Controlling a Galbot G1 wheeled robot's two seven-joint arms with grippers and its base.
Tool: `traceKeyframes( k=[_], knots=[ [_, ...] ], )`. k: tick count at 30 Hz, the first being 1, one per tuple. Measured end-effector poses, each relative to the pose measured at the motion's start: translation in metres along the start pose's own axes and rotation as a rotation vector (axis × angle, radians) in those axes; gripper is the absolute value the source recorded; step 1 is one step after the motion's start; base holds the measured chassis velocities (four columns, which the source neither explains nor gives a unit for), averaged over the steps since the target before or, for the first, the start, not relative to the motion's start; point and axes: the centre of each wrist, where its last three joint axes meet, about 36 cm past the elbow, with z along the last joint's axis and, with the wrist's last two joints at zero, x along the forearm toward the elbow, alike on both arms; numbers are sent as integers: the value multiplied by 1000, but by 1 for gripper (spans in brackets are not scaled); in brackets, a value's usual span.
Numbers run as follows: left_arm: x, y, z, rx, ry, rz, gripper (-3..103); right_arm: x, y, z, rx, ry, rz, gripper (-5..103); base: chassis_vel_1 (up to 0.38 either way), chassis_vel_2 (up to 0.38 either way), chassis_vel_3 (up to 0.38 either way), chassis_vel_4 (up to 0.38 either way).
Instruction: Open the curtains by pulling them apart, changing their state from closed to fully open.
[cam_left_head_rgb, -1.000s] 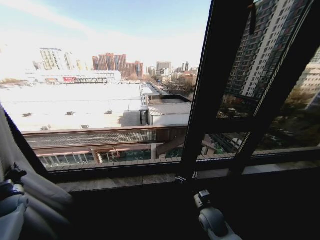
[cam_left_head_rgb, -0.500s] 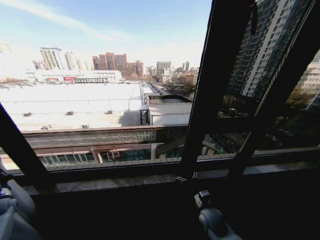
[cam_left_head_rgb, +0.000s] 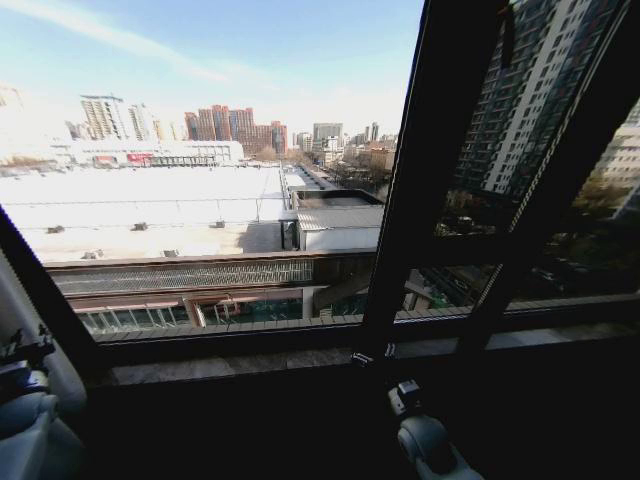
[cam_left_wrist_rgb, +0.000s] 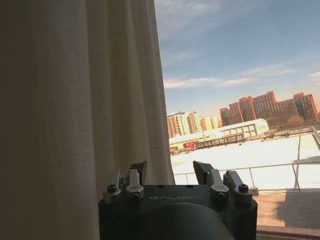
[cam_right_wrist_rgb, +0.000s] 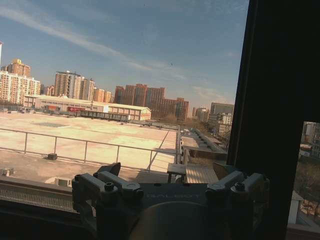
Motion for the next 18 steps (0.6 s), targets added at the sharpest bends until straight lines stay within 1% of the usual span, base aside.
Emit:
traceKeyframes(
  k=[2, 3, 4, 5, 8, 9, 10, 11, 12, 14, 15, 16, 18],
  knots=[
    [23, -14, 1, 8, -9, 20, 64, 0, 0, 0, 0, 0, 0, 100, 0, 0, 0, 0],
    [37, -22, 1, 15, -11, 35, 64, 0, 0, 0, 0, 0, 0, 100, 0, 0, 0, 0],
    [46, -27, 1, 19, -12, 48, 70, 0, 0, 0, 0, 0, 0, 100, 0, 0, 0, 0],
    [46, -27, 1, 19, -12, 48, 70, 0, 0, 0, 0, 0, 0, 100, 0, 0, 0, 0],
    [82, -53, -7, 51, -30, 124, 86, 0, 0, 0, 0, 0, 0, 100, 0, 0, 0, 0],
    [91, -60, -10, 63, -35, 144, 86, 0, 0, 0, 0, 0, 0, 100, 0, 0, 0, 0],
    [91, -60, -10, 63, -35, 144, 86, 0, 0, 0, 0, 0, 0, 100, 0, 0, 0, 0],
    [104, -73, -15, 84, -44, 183, 96, 0, 0, 0, 0, 0, 0, 100, 0, 0, 0, 0],
    [115, -83, -21, 109, -49, 221, 96, 0, 0, 0, 0, 0, 0, 100, 0, 0, 0, 0],
    [128, -97, -29, 161, -48, 286, 100, 0, 0, 0, 0, 0, 0, 100, 0, 0, 0, 0],
    [128, -97, -29, 161, -48, 286, 100, 0, 0, 0, 0, 0, 0, 100, 0, 0, 0, 0],
    [132, -102, -32, 184, -43, 311, 100, 0, 0, 0, 0, 0, 0, 100, 0, 0, 0, 0],
    [137, -110, -37, 264, -23, 394, 100, 0, 0, 0, 0, 0, 0, 100, 0, 0, 0, 0]
  ],
)
